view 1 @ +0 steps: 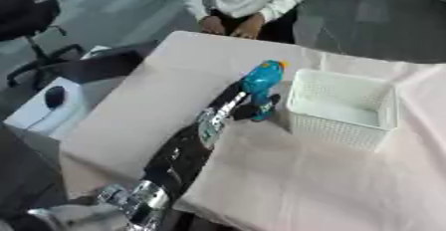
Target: Pick up objects on the table and place them in the box.
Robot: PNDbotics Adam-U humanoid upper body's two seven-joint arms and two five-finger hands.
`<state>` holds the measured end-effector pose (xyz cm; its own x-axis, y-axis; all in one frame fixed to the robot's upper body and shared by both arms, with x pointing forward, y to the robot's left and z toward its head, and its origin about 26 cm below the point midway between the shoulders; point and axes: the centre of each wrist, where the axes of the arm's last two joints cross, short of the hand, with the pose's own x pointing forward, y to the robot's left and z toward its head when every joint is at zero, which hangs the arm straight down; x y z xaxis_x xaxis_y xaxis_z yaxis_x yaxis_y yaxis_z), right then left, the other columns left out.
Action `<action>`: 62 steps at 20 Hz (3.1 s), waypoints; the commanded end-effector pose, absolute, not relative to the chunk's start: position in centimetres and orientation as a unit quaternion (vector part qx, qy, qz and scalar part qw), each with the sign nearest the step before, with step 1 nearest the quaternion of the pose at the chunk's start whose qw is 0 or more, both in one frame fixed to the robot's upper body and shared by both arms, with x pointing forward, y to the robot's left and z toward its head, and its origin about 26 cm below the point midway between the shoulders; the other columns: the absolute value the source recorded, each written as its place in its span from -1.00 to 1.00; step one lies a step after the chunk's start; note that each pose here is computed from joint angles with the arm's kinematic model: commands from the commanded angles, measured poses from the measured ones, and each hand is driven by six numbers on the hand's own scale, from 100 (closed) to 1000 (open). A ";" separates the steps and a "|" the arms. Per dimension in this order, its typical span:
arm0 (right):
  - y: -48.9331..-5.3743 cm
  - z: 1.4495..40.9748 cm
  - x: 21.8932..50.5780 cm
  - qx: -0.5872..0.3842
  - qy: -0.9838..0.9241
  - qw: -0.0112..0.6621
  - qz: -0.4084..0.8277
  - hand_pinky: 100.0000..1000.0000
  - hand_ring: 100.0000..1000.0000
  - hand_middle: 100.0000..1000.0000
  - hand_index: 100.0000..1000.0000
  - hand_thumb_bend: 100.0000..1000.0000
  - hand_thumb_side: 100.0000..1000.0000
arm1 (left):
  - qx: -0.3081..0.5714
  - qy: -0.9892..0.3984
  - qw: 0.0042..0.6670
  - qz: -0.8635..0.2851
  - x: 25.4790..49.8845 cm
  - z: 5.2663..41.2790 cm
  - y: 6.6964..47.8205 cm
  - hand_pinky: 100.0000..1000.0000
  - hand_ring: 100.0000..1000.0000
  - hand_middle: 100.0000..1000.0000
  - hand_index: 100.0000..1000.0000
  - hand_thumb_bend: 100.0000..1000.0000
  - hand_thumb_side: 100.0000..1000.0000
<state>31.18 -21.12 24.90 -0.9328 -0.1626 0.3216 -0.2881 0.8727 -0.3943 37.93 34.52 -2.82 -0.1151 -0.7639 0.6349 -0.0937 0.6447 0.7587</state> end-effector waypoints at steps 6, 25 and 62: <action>-20.8 25.7 31.0 0.121 -0.959 0.127 0.224 -0.57 -1.00 -0.99 -0.13 -1.00 1.00 | 0.328 -0.698 0.578 -0.266 38.6 -1.8 35.2 0.44 0.92 1.00 1.00 0.13 0.59; -20.7 25.7 31.0 0.125 -0.958 0.127 0.225 -0.57 -1.00 -0.99 -0.13 -1.00 1.00 | 0.323 -0.710 0.575 -0.246 39.3 -1.4 35.5 0.30 0.81 1.00 0.96 -0.06 0.50; -20.6 25.8 31.0 0.130 -0.957 0.127 0.224 -0.57 -1.00 -1.00 -0.13 -1.00 1.00 | 0.308 -0.726 0.580 -0.204 39.1 -2.2 35.5 -1.00 -1.00 -0.78 -0.46 -1.00 0.55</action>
